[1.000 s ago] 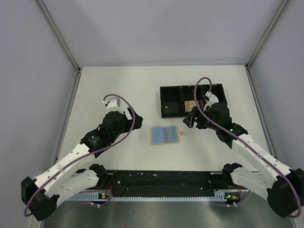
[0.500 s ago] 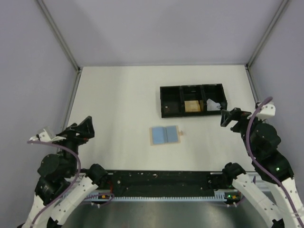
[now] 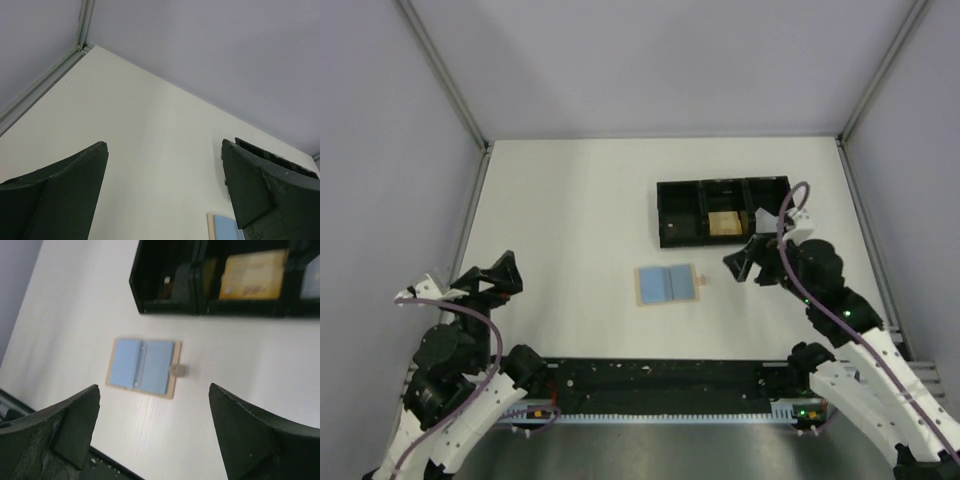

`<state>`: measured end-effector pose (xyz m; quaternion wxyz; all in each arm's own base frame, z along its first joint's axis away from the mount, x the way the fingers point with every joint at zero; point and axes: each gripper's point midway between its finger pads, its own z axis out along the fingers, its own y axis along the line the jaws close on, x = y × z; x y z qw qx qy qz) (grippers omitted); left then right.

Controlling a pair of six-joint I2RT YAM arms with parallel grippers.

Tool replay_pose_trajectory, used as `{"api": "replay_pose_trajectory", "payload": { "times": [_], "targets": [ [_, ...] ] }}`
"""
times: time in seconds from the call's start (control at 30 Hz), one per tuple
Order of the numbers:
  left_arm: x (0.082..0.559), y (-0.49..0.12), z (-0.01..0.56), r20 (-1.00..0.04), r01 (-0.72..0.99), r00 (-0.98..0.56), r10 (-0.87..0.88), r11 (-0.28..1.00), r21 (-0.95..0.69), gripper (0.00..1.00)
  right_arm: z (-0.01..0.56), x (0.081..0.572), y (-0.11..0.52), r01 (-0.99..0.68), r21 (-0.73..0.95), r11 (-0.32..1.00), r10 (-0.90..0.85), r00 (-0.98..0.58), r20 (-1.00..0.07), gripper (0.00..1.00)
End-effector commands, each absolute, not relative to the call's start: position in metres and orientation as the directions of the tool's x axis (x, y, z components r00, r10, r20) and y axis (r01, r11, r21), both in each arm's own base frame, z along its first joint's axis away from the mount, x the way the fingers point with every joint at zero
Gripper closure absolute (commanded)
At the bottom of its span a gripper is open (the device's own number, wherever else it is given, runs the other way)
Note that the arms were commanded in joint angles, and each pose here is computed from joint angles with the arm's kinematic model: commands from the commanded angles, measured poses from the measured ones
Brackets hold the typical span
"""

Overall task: Take the credit cards out of the card holder
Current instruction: Remove the credit card from the card holder.

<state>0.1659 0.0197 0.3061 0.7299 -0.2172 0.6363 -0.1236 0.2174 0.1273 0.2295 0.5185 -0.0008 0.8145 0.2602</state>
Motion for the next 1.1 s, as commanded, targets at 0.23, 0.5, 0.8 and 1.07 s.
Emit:
{"api": "replay_pose_trajectory", "payload": {
  "times": [0.23, 0.5, 0.8, 1.07],
  "targets": [
    [0.154, 0.039, 0.304, -0.862, -0.129, 0.218, -0.458, 0.862, -0.491, 0.01, 0.128, 0.225, 0.245, -0.276, 0.608, 0.745, 0.208, -0.769, -0.604, 0.16],
    [0.153, 0.040, 0.303, -0.867, -0.129, 0.222, -0.445, 0.868, -0.479, 0.01, 0.081, 0.245, 0.270, -0.202, 0.538, 0.818, 0.162, -0.817, -0.553, 0.28],
    [0.154, 0.039, 0.304, -0.873, -0.128, 0.226, -0.432, 0.876, -0.466, 0.01, 0.040, 0.242, 0.272, -0.158, 0.481, 0.862, 0.115, -0.864, -0.490, 0.31],
    [0.155, 0.037, 0.305, -0.875, -0.120, 0.227, -0.428, 0.879, -0.461, 0.01, 0.069, 0.245, 0.291, -0.231, 0.566, 0.792, 0.132, -0.840, -0.527, 0.42]
  ]
}}
